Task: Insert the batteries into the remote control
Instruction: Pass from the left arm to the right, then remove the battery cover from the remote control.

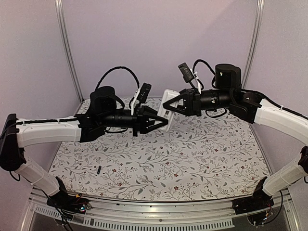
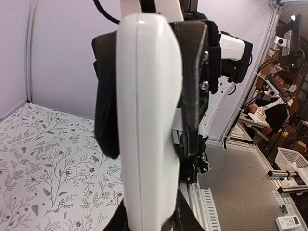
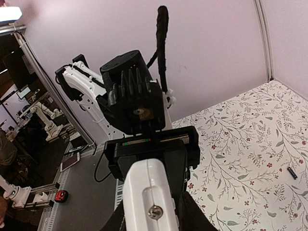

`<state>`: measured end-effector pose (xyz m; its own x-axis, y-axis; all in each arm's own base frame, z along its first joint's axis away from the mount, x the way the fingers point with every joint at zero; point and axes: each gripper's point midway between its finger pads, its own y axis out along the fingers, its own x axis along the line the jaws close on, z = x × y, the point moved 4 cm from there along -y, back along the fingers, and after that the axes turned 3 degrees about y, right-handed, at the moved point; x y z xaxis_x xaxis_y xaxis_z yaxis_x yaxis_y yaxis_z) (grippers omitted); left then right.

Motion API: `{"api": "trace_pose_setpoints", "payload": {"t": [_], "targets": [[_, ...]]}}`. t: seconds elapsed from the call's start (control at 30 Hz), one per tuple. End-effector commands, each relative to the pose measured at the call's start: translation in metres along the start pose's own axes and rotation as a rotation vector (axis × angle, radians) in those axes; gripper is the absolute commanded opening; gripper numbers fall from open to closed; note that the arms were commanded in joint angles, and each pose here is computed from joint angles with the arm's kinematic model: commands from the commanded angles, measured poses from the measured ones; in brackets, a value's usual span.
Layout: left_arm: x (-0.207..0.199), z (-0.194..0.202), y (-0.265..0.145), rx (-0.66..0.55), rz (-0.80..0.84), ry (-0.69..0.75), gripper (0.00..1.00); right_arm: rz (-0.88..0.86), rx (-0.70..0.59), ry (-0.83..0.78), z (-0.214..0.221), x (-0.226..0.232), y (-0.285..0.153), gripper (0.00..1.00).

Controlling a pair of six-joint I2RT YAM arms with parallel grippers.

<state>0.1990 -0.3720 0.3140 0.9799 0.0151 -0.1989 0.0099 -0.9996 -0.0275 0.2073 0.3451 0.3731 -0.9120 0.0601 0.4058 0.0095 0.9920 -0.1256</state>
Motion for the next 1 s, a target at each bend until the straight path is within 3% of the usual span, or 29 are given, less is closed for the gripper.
{"api": "trace_pose_setpoints", "payload": {"t": [0.0,0.17,0.3,0.4,0.43,0.6,0.73,0.97], "targets": [[0.004,-0.004,-0.008,-0.043,-0.018,0.021,0.07,-0.019,-0.020,-0.011,-0.009,0.005,0.002,0.27],[0.004,-0.005,-0.018,-0.052,-0.064,0.062,0.26,-0.020,-0.019,-0.001,-0.008,0.005,0.002,0.17],[0.004,-0.004,-0.028,-0.046,-0.127,0.100,0.57,-0.004,-0.021,0.023,-0.008,0.000,0.000,0.07],[0.006,-0.006,-0.043,-0.054,-0.225,0.152,0.92,0.020,-0.012,0.071,-0.005,-0.010,-0.002,0.03],[0.006,-0.008,-0.050,-0.060,-0.264,0.175,0.98,0.032,-0.007,0.090,-0.003,-0.014,-0.003,0.03],[-0.004,-0.010,-0.078,-0.031,-0.421,0.352,0.99,0.098,0.059,0.183,0.013,-0.030,-0.006,0.00],[-0.019,0.000,-0.079,0.111,-0.522,0.546,0.99,0.109,0.125,0.250,0.032,-0.039,-0.001,0.00],[-0.035,0.028,-0.055,0.327,-0.517,0.769,0.91,0.136,0.173,0.341,0.051,-0.050,0.007,0.00]]}}
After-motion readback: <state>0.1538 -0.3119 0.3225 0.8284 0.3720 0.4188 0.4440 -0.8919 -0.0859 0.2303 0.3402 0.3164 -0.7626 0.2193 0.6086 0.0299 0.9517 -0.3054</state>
